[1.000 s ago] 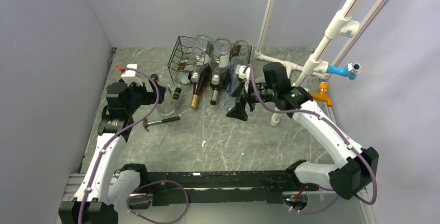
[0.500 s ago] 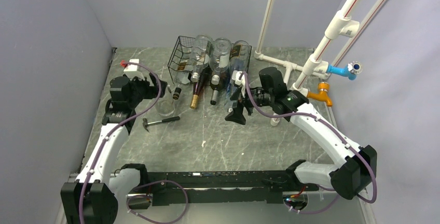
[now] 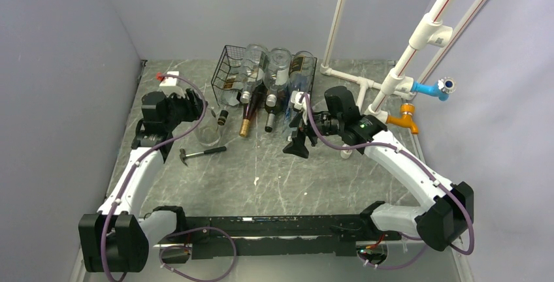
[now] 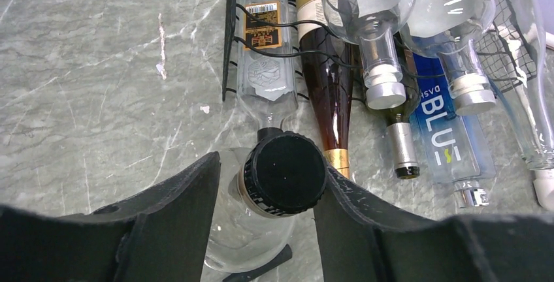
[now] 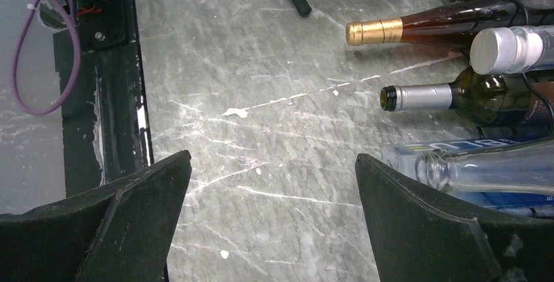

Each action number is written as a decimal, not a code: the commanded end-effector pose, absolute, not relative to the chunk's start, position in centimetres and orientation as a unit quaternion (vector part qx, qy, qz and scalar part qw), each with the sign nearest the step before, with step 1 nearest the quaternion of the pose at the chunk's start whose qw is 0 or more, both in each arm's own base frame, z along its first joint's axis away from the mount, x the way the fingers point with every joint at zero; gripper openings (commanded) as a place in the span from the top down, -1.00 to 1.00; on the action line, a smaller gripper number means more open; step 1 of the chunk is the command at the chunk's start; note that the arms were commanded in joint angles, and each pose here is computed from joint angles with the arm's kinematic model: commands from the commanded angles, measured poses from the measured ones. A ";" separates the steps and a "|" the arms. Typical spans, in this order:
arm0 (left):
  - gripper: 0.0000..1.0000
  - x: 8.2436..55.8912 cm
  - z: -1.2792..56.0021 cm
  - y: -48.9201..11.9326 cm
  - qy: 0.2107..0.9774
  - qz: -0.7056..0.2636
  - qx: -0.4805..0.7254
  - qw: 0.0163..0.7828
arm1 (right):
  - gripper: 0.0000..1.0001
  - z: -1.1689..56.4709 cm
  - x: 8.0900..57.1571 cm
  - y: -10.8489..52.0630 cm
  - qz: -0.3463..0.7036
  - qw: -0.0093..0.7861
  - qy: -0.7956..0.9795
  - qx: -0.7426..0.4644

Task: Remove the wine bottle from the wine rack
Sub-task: Pick up the wine bottle from the center of the board, then place the wine bottle at the corner of the board.

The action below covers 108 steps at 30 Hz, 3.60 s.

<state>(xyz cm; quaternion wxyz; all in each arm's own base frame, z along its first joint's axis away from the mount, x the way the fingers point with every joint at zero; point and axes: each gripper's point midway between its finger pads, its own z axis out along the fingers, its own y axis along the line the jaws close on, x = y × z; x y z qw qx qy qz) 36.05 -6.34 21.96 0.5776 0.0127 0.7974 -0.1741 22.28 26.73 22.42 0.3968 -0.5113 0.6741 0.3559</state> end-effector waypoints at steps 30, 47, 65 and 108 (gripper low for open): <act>1.00 41.8 32.8 -1.7 0.721 -0.039 -0.003 0.692 | -0.99 23.0 21.7 27.8 0.343 0.409 0.650 -0.541; 1.00 50.5 37.3 0.4 0.680 0.020 -0.014 0.732 | -1.00 22.0 21.7 27.9 0.344 0.394 0.652 -0.550; 1.00 58.0 36.4 8.8 0.658 0.116 -0.093 0.738 | -1.00 21.0 21.9 27.8 0.336 0.379 0.656 -0.559; -0.99 41.0 34.0 4.9 0.703 -0.075 -0.174 0.685 | -1.00 21.9 20.1 27.6 0.359 0.384 0.619 -0.583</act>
